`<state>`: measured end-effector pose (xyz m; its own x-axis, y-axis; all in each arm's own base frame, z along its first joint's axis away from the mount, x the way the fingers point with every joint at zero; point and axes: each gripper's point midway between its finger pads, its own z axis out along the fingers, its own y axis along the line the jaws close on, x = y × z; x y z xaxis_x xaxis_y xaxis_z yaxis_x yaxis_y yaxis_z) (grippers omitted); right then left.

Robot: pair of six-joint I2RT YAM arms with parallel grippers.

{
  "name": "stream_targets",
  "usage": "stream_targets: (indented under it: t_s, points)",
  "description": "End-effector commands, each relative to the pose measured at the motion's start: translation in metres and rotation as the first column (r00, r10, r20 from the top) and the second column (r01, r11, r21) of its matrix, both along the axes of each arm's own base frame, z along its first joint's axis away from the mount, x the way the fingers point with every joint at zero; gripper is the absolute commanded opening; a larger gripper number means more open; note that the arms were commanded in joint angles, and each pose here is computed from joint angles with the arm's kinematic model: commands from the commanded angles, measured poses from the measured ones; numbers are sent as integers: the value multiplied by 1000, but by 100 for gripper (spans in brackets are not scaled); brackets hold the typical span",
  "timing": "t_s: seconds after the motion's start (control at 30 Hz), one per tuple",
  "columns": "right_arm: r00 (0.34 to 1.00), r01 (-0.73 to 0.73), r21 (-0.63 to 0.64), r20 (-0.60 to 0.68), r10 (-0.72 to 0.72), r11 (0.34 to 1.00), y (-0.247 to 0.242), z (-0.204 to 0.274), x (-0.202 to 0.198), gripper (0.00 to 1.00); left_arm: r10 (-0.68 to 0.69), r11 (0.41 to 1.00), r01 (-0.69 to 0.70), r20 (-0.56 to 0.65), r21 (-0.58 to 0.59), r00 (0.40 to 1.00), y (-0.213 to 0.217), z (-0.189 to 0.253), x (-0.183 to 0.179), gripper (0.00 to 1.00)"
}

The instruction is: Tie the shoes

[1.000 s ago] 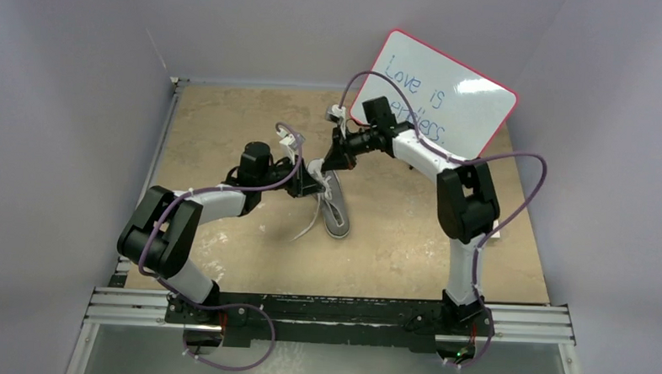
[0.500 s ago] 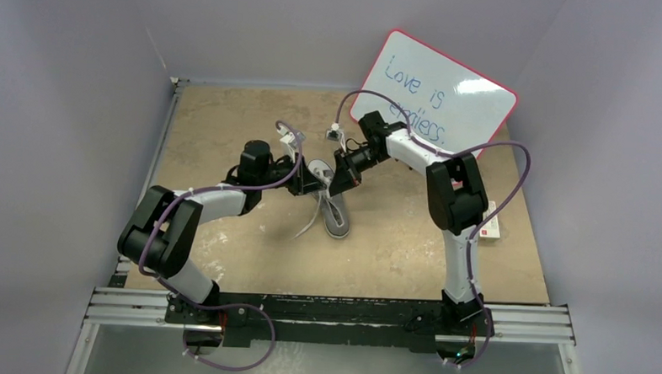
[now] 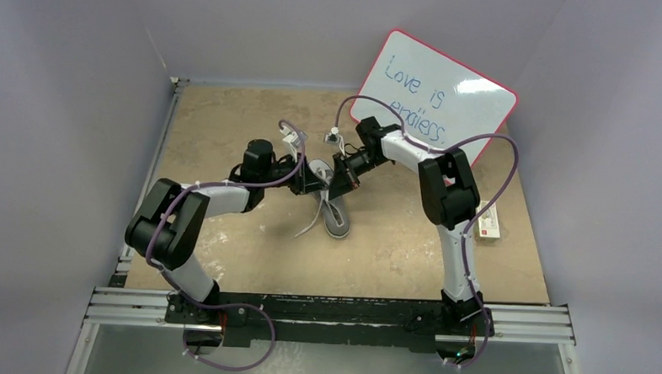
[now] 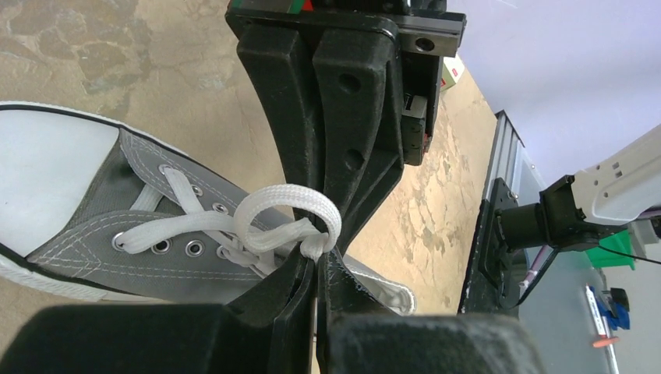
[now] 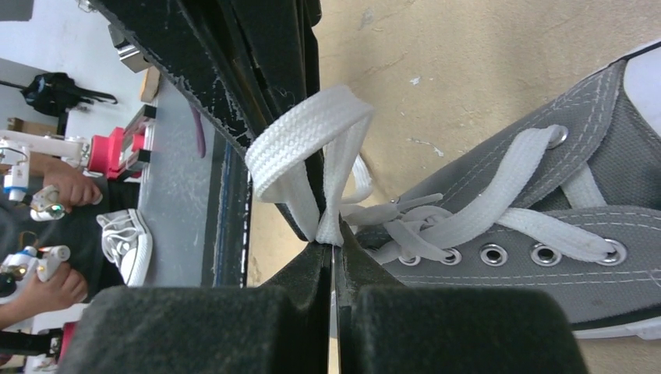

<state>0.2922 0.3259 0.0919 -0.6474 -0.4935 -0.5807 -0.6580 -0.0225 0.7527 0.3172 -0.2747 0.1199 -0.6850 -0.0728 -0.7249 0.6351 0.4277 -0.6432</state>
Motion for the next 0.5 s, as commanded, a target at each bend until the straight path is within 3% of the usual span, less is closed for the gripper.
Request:
stream_targets:
  t_s: [0.0, 0.47]
  points:
    - [999, -36, 89, 10, 35, 995, 6, 26, -6, 0, 4, 999, 0, 74, -54, 997, -6, 21, 20, 1]
    - [997, -43, 118, 62, 36, 992, 9, 34, -1, 0, -9, 997, 12, 34, -72, 999, -9, 11, 18, 21]
